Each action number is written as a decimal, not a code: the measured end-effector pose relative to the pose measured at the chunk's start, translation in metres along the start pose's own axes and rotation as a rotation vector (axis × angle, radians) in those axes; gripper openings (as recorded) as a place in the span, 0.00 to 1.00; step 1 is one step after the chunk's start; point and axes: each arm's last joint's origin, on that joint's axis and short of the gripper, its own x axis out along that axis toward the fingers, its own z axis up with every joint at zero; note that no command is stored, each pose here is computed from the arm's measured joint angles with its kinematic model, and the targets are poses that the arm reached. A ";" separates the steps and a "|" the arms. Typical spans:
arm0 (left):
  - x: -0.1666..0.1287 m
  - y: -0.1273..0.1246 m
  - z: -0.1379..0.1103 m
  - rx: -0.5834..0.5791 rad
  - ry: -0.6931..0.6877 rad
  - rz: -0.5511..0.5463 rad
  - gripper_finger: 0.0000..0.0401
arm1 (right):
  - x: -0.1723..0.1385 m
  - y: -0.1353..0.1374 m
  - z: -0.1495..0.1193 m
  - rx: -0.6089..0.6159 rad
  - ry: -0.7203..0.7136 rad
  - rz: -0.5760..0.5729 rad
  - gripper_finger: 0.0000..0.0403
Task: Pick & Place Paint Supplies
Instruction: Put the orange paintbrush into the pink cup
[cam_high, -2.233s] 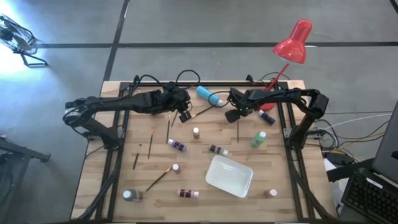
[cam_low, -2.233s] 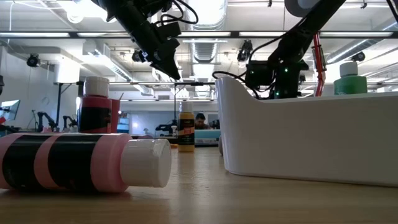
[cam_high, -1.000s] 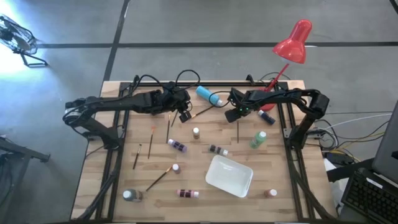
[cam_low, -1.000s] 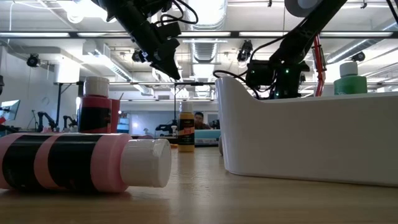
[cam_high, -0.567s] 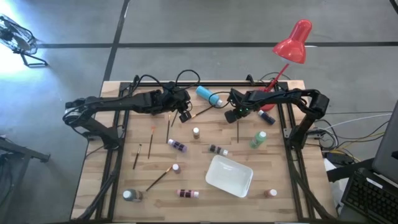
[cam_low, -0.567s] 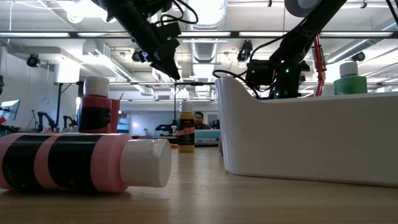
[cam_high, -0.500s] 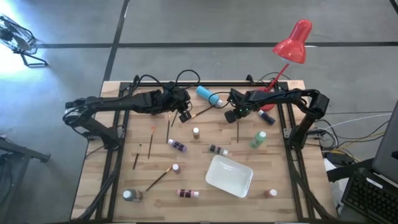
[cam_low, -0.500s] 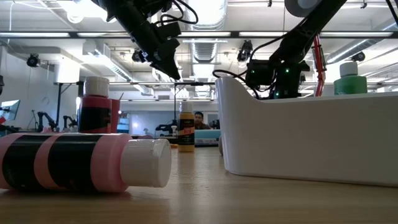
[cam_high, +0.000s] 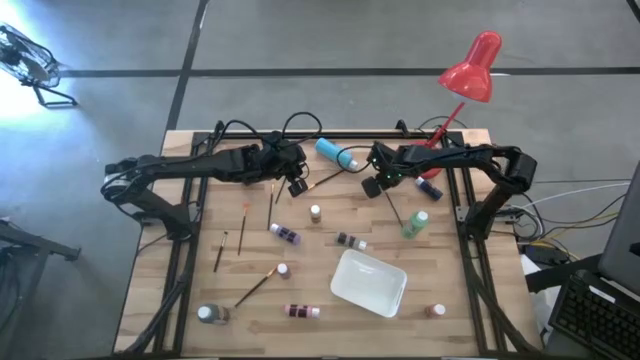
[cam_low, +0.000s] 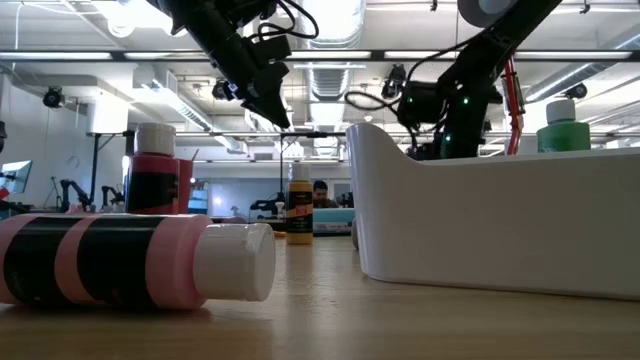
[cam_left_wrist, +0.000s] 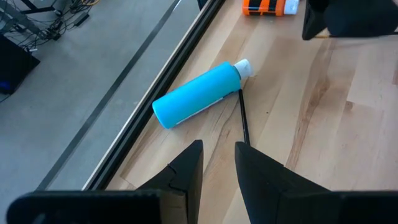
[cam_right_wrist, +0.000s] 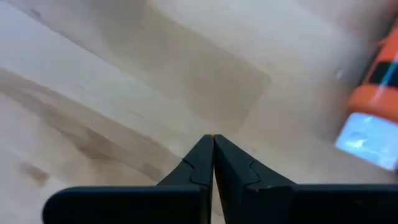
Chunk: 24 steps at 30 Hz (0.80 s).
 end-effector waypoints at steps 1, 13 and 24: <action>0.000 0.000 0.000 0.000 0.000 0.000 0.25 | -0.005 0.000 0.001 -0.004 -0.017 0.008 0.02; 0.004 -0.002 0.005 -0.068 -0.124 -0.030 0.25 | -0.093 0.010 0.005 -0.098 -0.408 0.257 0.02; 0.012 -0.007 0.005 -0.108 -0.530 -0.328 0.25 | -0.149 0.022 -0.012 -0.248 -0.645 0.440 0.02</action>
